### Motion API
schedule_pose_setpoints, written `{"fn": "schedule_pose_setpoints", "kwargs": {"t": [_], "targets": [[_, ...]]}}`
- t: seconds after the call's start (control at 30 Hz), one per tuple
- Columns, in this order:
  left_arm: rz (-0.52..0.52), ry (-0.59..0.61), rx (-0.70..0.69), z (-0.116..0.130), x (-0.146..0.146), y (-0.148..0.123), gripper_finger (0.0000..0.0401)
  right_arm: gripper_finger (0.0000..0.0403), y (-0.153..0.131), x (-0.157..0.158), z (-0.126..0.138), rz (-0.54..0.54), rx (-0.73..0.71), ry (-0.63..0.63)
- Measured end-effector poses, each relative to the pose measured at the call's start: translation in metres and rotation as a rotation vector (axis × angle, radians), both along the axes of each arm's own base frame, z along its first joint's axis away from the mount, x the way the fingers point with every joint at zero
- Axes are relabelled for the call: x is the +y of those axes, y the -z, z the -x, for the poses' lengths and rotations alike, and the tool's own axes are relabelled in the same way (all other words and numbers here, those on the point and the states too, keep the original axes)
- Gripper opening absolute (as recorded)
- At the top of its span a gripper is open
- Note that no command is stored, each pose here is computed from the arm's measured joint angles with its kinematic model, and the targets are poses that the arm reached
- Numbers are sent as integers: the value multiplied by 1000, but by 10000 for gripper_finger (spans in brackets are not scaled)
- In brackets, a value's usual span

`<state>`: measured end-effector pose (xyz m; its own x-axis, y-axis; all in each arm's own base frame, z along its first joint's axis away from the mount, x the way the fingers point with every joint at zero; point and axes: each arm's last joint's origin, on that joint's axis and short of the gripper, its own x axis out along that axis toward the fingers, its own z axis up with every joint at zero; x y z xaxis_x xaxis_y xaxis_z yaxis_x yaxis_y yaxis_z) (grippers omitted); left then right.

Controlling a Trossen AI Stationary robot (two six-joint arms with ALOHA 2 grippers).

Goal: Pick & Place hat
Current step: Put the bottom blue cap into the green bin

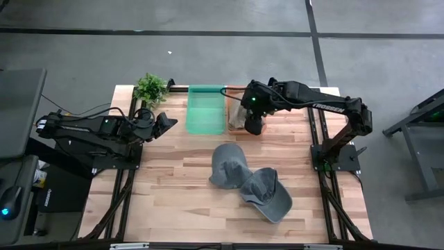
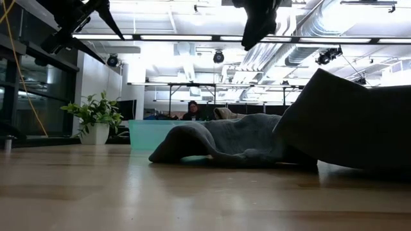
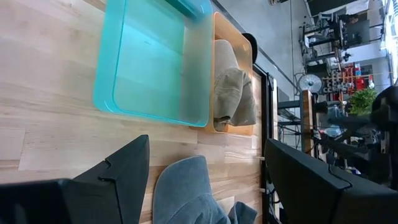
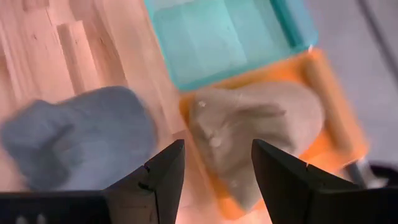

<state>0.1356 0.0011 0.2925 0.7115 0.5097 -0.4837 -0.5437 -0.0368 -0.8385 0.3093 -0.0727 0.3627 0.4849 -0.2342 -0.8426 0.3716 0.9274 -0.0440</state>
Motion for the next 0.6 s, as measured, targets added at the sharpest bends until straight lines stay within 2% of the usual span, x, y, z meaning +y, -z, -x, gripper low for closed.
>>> {"fn": "schedule_pose_setpoints", "kwargs": {"t": [0.17,0.33,0.6], "targets": [[0,0,0,0,0,0,275,183,4,3,-1,-144,-24,21],[0,0,0,0,0,0,275,184,5,7,1,-197,-9,11],[0,8,24,-5,-1,2,275,184,12,13,14,-249,152,61]]}}
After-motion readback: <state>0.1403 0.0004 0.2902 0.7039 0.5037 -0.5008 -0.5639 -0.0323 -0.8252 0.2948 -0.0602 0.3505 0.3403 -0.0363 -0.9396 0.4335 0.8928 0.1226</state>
